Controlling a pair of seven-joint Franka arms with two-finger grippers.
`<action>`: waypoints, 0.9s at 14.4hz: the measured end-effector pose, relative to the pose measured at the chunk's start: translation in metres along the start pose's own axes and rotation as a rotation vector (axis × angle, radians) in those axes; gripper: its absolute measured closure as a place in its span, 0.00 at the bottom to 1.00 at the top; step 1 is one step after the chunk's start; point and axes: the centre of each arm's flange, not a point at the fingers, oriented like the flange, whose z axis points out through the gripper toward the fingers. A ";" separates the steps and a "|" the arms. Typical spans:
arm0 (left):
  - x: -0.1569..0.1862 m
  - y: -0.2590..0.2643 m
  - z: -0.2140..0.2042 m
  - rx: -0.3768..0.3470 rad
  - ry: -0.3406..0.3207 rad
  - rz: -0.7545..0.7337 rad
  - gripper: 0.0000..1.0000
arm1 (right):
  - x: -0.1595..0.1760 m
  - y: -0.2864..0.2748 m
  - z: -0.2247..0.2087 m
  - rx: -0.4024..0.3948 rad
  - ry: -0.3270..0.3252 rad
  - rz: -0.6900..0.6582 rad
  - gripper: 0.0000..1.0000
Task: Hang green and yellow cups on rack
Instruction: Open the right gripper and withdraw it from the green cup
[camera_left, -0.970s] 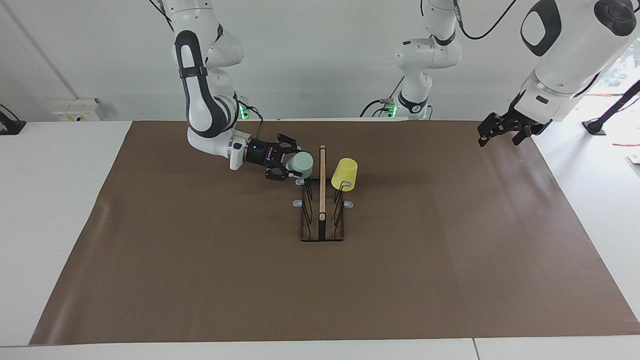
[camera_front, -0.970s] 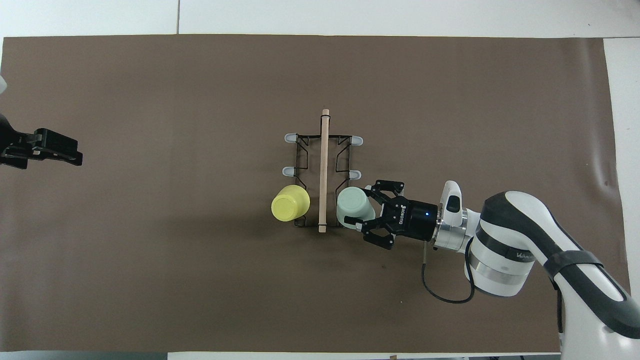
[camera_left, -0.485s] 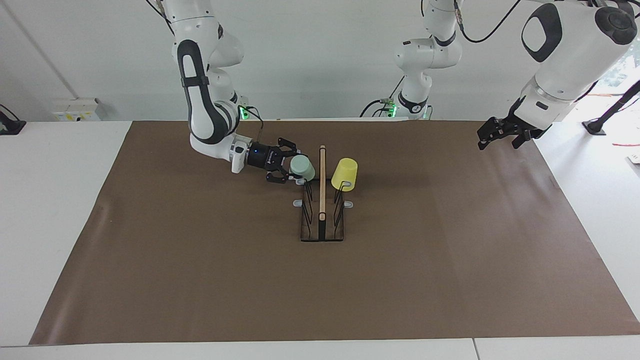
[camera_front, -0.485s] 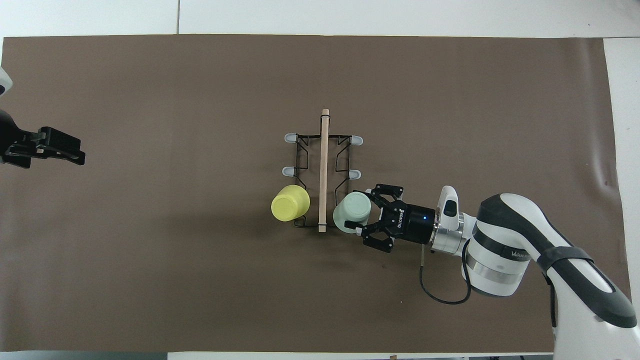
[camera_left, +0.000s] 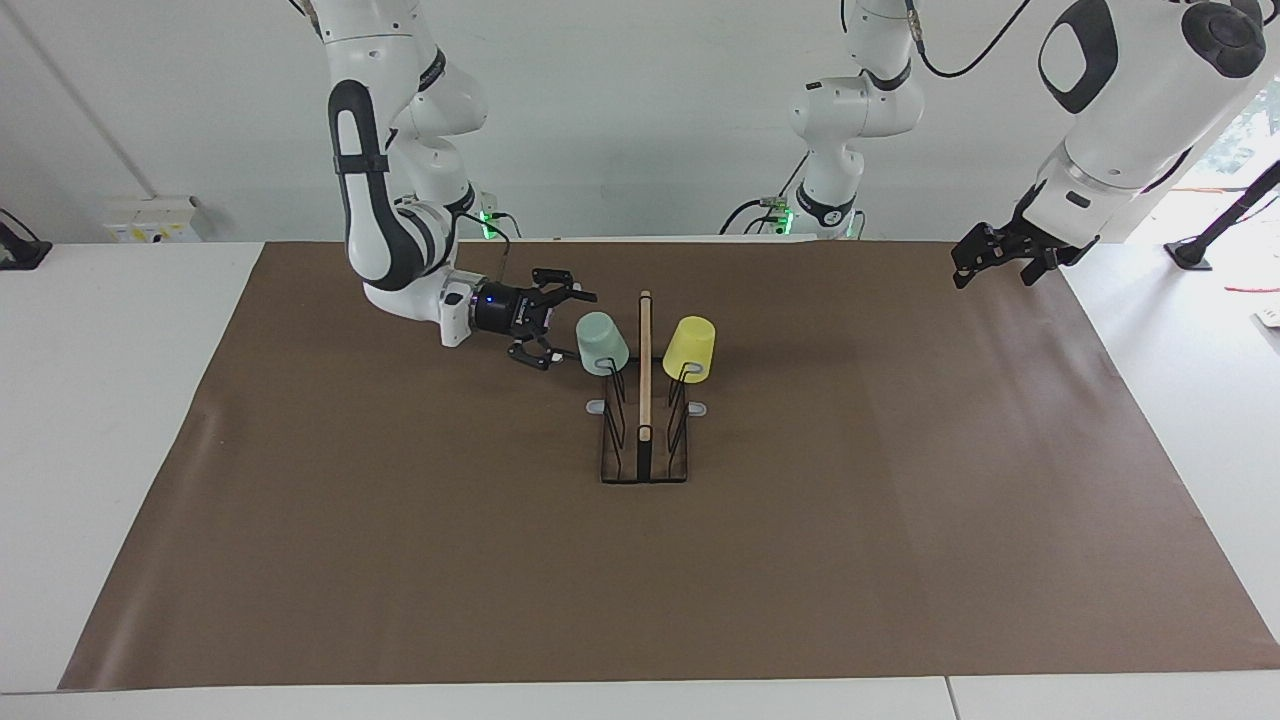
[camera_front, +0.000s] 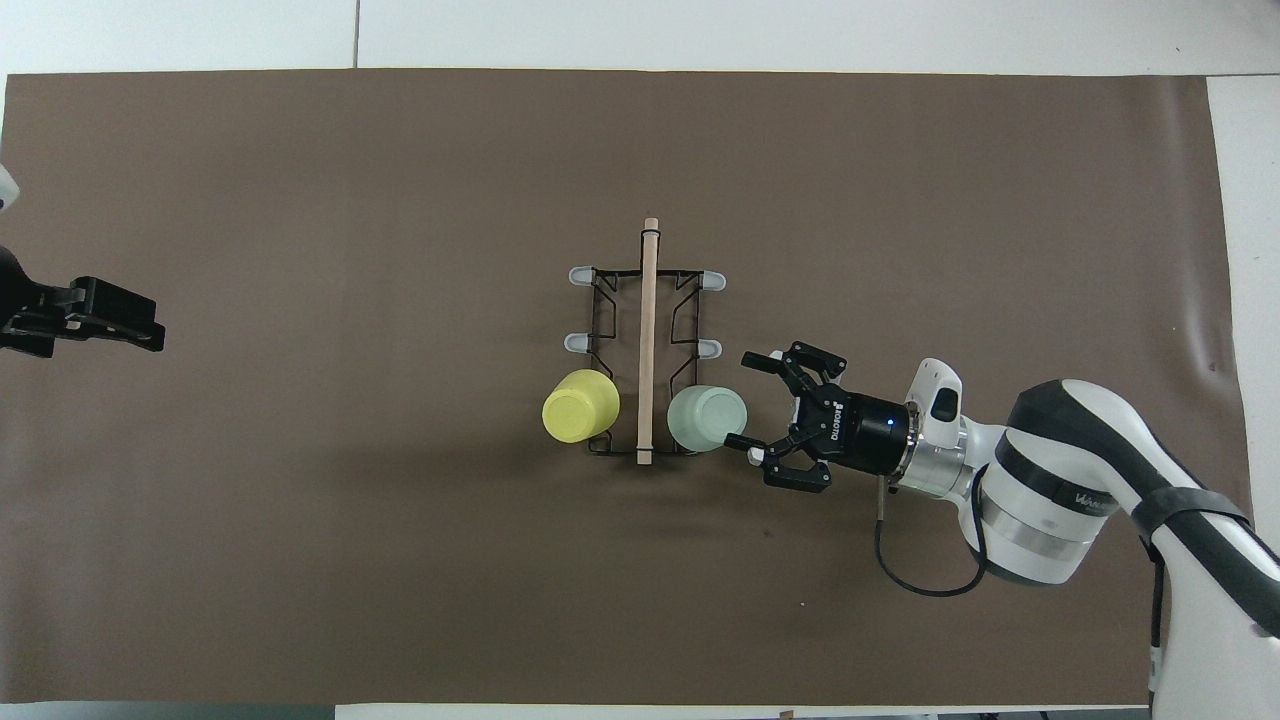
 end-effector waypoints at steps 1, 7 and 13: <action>-0.001 -0.001 -0.001 0.005 0.009 0.000 0.00 | 0.006 0.004 -0.011 -0.002 -0.013 -0.013 0.00; 0.004 -0.003 -0.003 0.023 0.060 -0.037 0.00 | 0.085 0.058 -0.111 -0.001 -0.266 0.038 0.00; 0.007 -0.002 -0.005 0.020 0.087 -0.036 0.00 | 0.133 0.094 -0.128 -0.095 -0.568 0.297 0.00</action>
